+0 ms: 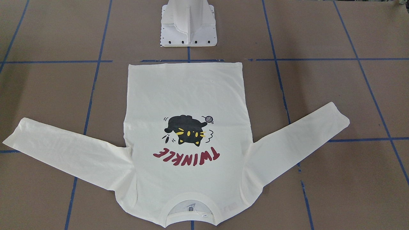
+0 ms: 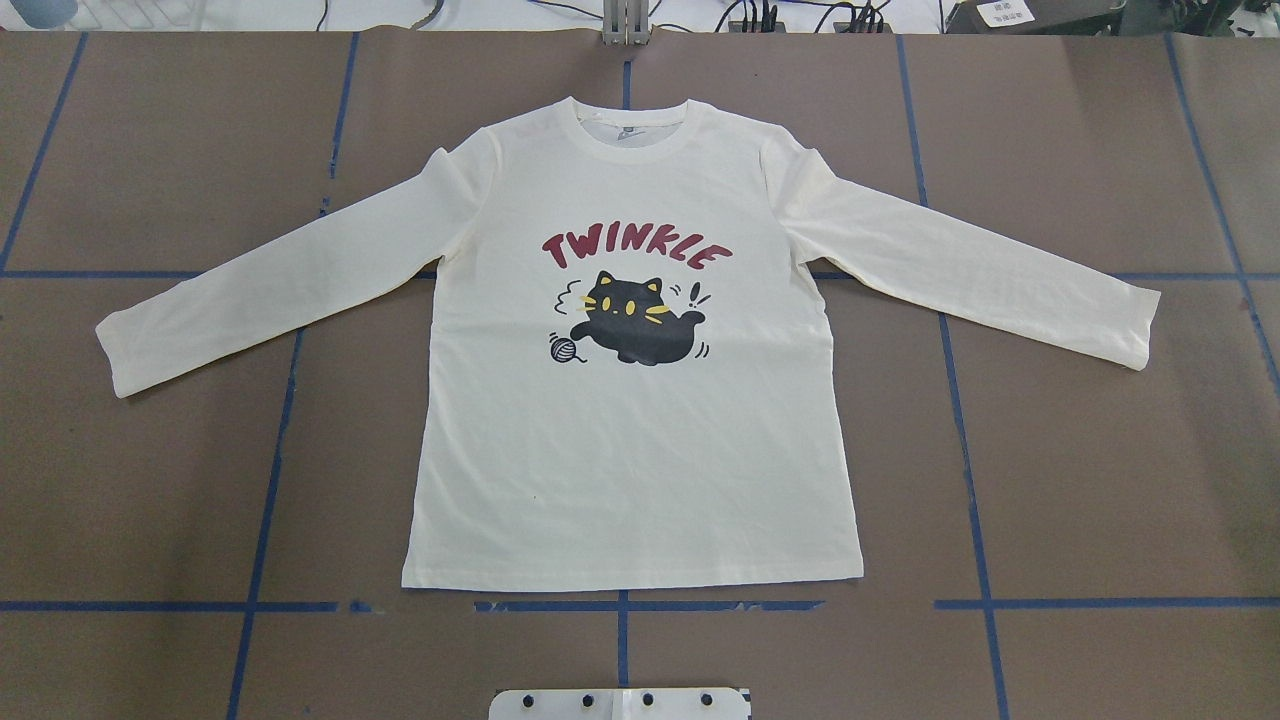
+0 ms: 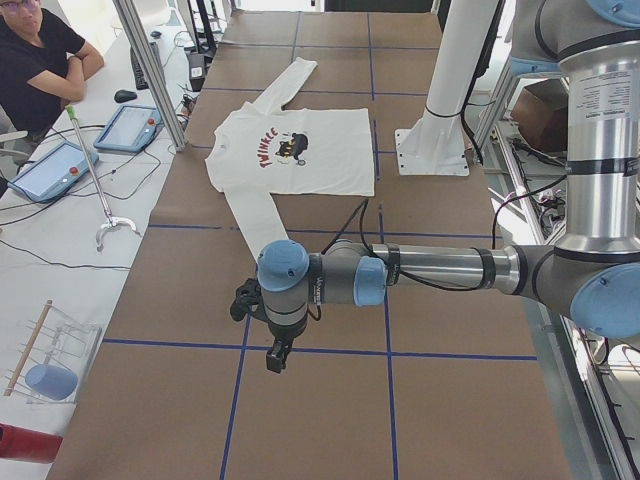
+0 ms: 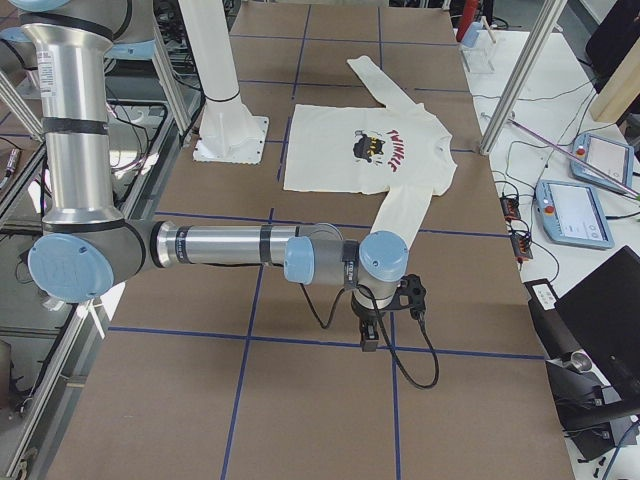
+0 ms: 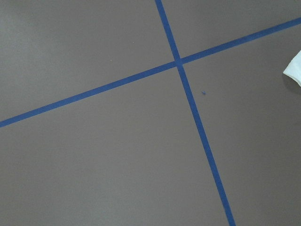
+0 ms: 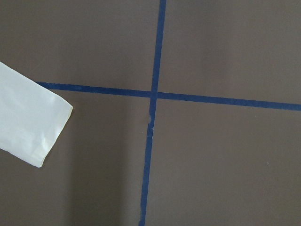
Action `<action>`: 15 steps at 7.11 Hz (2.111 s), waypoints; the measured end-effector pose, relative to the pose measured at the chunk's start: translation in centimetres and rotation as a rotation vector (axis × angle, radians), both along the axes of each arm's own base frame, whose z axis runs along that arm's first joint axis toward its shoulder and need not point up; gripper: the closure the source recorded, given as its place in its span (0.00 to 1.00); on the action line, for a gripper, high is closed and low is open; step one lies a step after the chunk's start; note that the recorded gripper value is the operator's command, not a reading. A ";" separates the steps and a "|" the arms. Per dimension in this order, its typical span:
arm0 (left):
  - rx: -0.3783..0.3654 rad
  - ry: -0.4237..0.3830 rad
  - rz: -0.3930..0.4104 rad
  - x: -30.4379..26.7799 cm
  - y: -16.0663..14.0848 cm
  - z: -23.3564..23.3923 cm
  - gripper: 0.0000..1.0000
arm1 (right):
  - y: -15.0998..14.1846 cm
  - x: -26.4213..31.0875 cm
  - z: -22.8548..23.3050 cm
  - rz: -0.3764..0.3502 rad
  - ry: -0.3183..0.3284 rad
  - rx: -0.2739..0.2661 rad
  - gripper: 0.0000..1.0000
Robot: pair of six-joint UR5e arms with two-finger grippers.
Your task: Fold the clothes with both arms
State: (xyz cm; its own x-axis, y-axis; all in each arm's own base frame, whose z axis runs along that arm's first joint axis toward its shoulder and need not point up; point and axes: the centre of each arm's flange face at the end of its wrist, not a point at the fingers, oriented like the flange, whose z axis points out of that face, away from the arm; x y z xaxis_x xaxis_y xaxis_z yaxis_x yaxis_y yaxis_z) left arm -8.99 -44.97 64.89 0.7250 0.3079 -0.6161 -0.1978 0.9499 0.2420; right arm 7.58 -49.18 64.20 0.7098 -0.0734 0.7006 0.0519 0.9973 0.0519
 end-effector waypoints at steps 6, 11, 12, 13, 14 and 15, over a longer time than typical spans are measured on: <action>0.085 -0.045 -0.040 -2.0 -2.4 -3.1 0.00 | -1.4 -0.6 -1.2 0.054 -0.019 0.041 0.00; 0.200 -0.044 -0.043 -1.8 -4.3 -4.7 0.00 | -3.7 -15.6 -2.5 0.034 -0.046 0.094 0.00; 0.186 -0.042 -0.051 -1.7 -4.3 -3.9 0.00 | -4.7 -17.8 -2.1 0.021 -0.037 0.099 0.00; 0.177 -0.040 -0.057 -1.7 -4.2 -3.4 0.00 | -5.7 -20.4 -1.6 0.006 -0.022 0.086 0.00; 0.171 -0.039 -0.058 -1.7 -4.1 -3.0 0.00 | -6.1 -22.9 -0.9 -0.014 -0.004 0.069 0.00; 0.169 -0.038 -0.059 -1.7 -4.0 -2.9 0.00 | -6.1 -24.6 -0.2 -0.033 0.011 0.056 0.00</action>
